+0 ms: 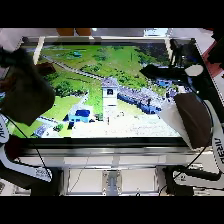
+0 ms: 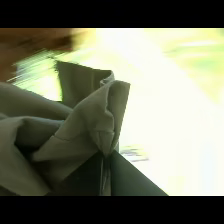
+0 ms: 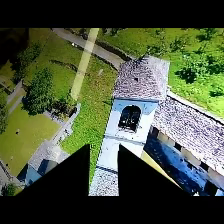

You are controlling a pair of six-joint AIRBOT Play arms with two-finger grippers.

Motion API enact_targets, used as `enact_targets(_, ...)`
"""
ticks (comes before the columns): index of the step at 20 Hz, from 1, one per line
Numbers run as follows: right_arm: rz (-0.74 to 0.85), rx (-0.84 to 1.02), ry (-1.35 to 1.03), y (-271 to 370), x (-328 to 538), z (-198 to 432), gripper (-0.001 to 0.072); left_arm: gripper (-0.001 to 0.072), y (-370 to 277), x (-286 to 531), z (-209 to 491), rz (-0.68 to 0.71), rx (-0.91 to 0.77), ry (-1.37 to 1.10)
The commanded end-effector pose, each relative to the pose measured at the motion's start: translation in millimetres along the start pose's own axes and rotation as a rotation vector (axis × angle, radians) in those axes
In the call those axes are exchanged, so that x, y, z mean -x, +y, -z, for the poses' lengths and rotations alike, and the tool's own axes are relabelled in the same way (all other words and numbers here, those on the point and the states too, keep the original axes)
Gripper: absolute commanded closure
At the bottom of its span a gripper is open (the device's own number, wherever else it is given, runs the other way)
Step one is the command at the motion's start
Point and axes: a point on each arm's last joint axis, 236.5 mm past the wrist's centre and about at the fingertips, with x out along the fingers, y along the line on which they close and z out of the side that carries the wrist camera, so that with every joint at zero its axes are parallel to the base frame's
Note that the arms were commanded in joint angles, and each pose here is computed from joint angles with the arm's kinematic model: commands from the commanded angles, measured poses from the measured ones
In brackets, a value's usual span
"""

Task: Fold the shirts.

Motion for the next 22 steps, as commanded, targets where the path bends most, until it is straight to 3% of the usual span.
enact_targets(1,0.022,0.013,-0.074,-2.4,57.7,-25.0,0.0476,0.0695,-200.7,62.3,-12.3,0.547,-0.215,-0.13)
enact_targets(3,0.061,0.024,-0.151,-8.2,92.7,-43.7,0.0476,0.0695,-267.8,97.5,3.0,0.784,-0.271,-0.136)
enact_targets(6,0.11,0.032,-0.222,-18.2,126.0,-58.8,0.0475,0.0695,-278.6,94.7,13.8,0.826,-0.252,-0.099)
enact_targets(8,0.138,0.026,-0.232,-28.7,132.0,-60.6,0.0475,0.0695,-257.0,62.6,45.9,0.756,-0.249,0.037)
enact_targets(11,0.211,0.069,-0.177,-47.3,126.1,-49.6,0.0454,0.0693,-172.9,-12.4,124.2,0.425,-0.269,0.338)
enact_targets(12,0.221,0.078,-0.145,-51.4,119.8,-43.1,0.0349,0.058,-147.7,-31.6,146.6,0.335,-0.258,0.412)
enact_targets(13,0.231,0.084,-0.102,-56.8,111.5,-34.0,0.0228,0.0151,-129.1,-47.1,167.5,0.286,-0.236,0.477)
enact_targets(14,0.236,0.079,-0.049,-63.3,99.0,-20.7,0.0208,0.0015,-120.8,-59.0,182.5,0.277,-0.211,0.52)
enact_targets(22,0.377,-0.213,0.629,-158.6,32.7,194.5,0.0207,0.0004,-108.3,-117.3,218.5,0.282,-0.053,0.614)
